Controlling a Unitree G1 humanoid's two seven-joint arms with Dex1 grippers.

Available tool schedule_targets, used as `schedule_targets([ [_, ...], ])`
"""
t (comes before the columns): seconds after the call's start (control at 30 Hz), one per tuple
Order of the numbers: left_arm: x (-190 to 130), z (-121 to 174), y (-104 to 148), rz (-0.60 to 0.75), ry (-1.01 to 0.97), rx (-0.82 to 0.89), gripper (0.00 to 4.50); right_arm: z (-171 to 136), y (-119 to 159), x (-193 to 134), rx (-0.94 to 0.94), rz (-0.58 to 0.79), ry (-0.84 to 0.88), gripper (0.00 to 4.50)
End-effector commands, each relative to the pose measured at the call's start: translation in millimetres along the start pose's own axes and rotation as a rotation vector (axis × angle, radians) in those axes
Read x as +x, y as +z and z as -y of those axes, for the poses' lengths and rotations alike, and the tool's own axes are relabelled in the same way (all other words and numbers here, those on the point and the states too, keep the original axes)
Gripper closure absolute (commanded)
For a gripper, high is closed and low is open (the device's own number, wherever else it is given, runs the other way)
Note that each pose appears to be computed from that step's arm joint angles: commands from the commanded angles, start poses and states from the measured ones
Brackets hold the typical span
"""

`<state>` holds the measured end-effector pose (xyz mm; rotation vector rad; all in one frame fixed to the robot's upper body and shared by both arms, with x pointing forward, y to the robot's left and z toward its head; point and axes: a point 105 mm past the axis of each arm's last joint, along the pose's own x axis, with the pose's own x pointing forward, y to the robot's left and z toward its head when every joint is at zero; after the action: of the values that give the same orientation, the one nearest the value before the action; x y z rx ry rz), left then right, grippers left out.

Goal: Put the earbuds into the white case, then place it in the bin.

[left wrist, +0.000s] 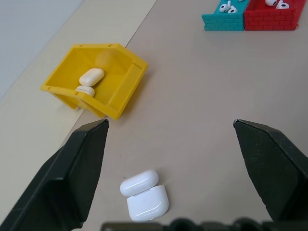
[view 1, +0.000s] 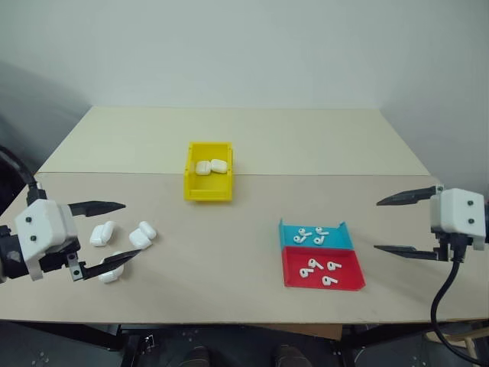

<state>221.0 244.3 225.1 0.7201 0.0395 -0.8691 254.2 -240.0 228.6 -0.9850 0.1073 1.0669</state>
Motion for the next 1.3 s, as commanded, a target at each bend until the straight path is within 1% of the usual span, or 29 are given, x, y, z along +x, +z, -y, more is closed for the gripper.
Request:
schedule_targets([
  [0.03, -3.2, -1.6, 9.2, 0.004, 0.008, 0.039, 0.0, 6.1, 7.4, -3.6, -0.057, -0.001, -0.023, 0.04],
  [0.2, -4.4, -5.4, 12.8, -0.007, 0.041, 0.05, 0.0, 7.0, 7.1, -2.1, -0.06, 0.0, -0.024, 0.04],
  [0.3, -5.0, -7.0, 12.8, -0.014, 0.075, 0.028, 0.0, 7.2, 6.4, -1.0, -0.061, 0.0, -0.022, 0.04],
  [0.47, -7.5, -7.4, 7.9, -0.068, 0.127, 0.015, 0.0, 6.1, 6.6, 0.2, -0.058, 0.002, -0.012, 0.04],
  [0.63, -10.1, -11.5, 1.1, -0.196, 0.205, 0.018, 0.0, 5.3, 3.3, 3.1, -0.054, -0.007, 0.006, 0.04],
  [0.67, -11.4, -14.2, -5.5, -0.275, 0.222, -0.005, 0.0, 6.3, 3.6, 3.2, -0.057, -0.01, 0.006, 0.04],
  [0.73, -14.9, -18.5, -12.6, -0.354, 0.249, -0.023, 0.0, 7.1, 7.3, 3.8, -0.057, 0.002, 0.01, 0.04],
  [0.8, -18.5, -14.3, -16.0, -0.416, 0.199, -0.092, 0.0, 5.2, 10.5, 4.6, -0.052, 0.018, 0.021, 0.04],
  [0.87, -21.4, -11.7, -17.4, -0.465, 0.152, -0.127, 0.0, 1.2, 8.6, 5.8, -0.042, 0.014, 0.033, 0.04],
  [0.97, -24.7, -10.7, -22.5, -0.511, 0.068, -0.103, 0.0, -3.4, 5.4, 8.5, -0.026, 0.01, 0.046, 0.04],
  [1.03, -26.4, -10.0, -24.9, -0.495, -0.017, -0.047, 0.0, -4.5, 5.1, 10.8, -0.023, 0.011, 0.05, 0.04],
  [1.07, -28.6, -8.2, -28.5, -0.501, -0.081, -0.05, 0.0, -4.7, 5.6, 12.0, -0.022, 0.014, 0.052, 0.04],
  [1.13, -32.0, -6.7, -32.8, -0.511, -0.147, -0.061, 0.0, -4.8, 6.5, 13.3, -0.022, 0.018, 0.055, 0.04],
  [1.3, -42.7, -6.7, -54.0, -0.6, -0.362, -0.072, 0.0, -6.3, 7.7, 16.5, -0.014, 0.032, 0.063, 0.04],
])
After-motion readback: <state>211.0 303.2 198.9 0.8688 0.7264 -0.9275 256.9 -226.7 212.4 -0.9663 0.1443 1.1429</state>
